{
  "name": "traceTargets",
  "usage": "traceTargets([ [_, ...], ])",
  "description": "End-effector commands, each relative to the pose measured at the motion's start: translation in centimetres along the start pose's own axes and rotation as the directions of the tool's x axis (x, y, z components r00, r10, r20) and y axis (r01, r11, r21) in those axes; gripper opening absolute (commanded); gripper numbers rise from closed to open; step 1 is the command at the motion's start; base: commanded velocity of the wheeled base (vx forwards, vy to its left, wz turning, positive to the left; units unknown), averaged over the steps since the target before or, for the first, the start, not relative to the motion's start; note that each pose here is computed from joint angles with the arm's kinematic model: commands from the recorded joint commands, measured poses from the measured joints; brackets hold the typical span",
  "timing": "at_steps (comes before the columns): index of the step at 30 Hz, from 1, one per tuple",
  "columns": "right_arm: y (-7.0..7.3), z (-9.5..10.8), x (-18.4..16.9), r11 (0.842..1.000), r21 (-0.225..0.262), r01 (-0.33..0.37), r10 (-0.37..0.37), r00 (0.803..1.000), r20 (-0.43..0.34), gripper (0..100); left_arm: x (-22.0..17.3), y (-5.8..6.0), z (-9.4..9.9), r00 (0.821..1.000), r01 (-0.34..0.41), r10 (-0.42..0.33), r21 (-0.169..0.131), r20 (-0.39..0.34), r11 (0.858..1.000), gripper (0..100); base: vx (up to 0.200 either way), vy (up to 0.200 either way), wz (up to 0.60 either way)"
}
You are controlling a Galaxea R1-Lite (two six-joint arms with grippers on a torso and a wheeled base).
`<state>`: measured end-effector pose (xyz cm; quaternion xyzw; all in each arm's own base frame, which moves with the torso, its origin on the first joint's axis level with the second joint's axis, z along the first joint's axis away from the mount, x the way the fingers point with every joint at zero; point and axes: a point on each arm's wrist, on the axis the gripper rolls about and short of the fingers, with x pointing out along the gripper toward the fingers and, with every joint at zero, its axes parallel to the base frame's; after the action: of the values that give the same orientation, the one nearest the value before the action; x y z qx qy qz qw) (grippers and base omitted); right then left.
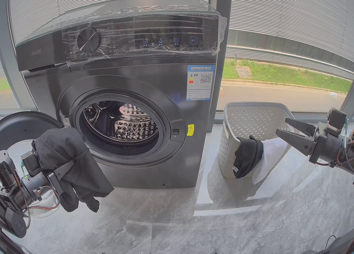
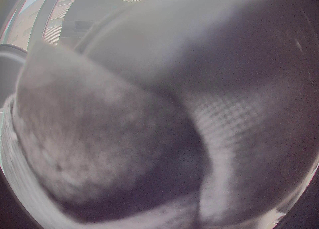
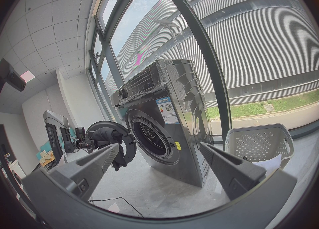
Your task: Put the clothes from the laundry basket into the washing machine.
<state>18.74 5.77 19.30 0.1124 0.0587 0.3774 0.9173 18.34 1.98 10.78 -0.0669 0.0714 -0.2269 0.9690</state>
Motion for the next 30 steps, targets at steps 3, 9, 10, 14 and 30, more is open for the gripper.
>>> traceTargets([
  [3,0.0,0.0,0.1,1.000,0.001,-0.001,0.001,1.000,-0.002,100,0.4,-0.6,-0.7,0.998,0.043,-0.043,-0.019,-0.036,0.999,0,0.000,0.000,0.00],
  [9,0.0,0.0,0.0,1.000,0.001,0.000,0.000,1.000,-0.002,100,0.9,-0.9,-0.9,0.994,0.093,-0.094,-0.027,-0.050,0.995,0,0.100,0.000,0.00],
  [10,0.0,0.0,0.1,1.000,0.000,-0.002,0.002,1.000,-0.001,100,1.2,-0.8,-1.0,0.994,0.095,-0.097,-0.034,-0.058,0.995,0,0.200,0.000,0.00],
  [14,0.0,0.0,0.1,1.000,0.000,0.000,0.000,1.000,-0.001,100,2.1,-0.3,-0.9,0.994,0.096,-0.097,-0.025,-0.054,0.995,0,0.200,0.000,0.00],
  [30,-0.1,0.4,0.3,1.000,-0.002,-0.003,0.003,1.000,0.011,100,8.8,-2.6,-1.1,0.993,0.107,-0.108,-0.027,-0.048,0.994,0,0.013,0.000,0.00],
])
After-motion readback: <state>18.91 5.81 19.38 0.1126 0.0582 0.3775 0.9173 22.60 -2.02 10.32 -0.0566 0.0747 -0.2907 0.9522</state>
